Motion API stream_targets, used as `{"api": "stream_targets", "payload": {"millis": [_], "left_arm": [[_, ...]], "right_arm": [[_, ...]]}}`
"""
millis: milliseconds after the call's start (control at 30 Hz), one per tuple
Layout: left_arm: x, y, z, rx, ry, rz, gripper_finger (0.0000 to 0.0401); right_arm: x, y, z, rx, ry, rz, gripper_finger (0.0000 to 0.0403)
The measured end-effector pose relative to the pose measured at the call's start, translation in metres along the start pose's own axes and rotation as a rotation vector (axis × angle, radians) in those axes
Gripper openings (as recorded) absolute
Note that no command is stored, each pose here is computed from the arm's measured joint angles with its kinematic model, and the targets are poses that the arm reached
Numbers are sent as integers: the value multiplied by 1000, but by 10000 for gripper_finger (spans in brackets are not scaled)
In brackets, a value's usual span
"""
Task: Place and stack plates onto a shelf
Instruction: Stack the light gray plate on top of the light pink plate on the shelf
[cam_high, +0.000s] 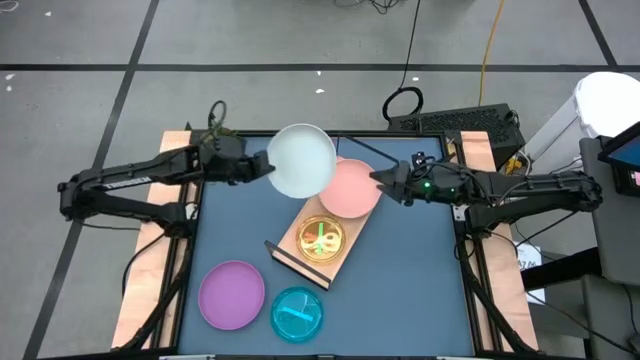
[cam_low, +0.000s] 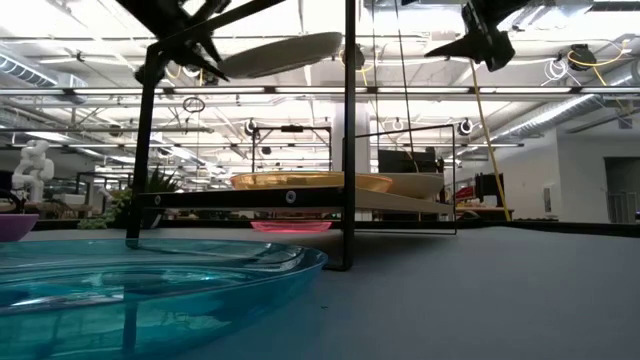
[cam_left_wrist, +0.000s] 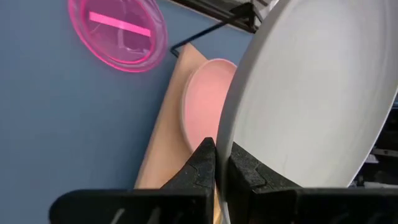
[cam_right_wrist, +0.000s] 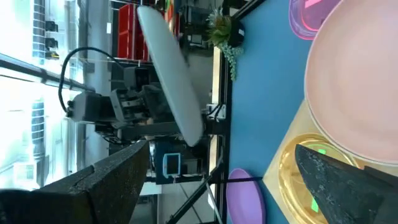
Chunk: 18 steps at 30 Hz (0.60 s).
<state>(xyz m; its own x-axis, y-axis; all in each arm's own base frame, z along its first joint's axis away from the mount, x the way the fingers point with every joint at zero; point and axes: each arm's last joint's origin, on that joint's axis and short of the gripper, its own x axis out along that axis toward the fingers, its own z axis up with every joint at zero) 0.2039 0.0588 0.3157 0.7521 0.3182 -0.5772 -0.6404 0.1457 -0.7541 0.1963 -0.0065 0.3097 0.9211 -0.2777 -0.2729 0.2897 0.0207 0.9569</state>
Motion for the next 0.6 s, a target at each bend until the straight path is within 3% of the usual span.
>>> {"api": "stream_targets", "payload": {"millis": [167,400,600], "left_arm": [[22,-6,-8,35,27,-5,12],[41,-7,-19,65,65,27,12],[56,-5,-23,74,81,63,12]], "right_arm": [[8,11,-2,-53,-1,-20,379],[18,15,-3,-161,-20,-147,374],[23,12,2,-262,-30,-243,322]]}}
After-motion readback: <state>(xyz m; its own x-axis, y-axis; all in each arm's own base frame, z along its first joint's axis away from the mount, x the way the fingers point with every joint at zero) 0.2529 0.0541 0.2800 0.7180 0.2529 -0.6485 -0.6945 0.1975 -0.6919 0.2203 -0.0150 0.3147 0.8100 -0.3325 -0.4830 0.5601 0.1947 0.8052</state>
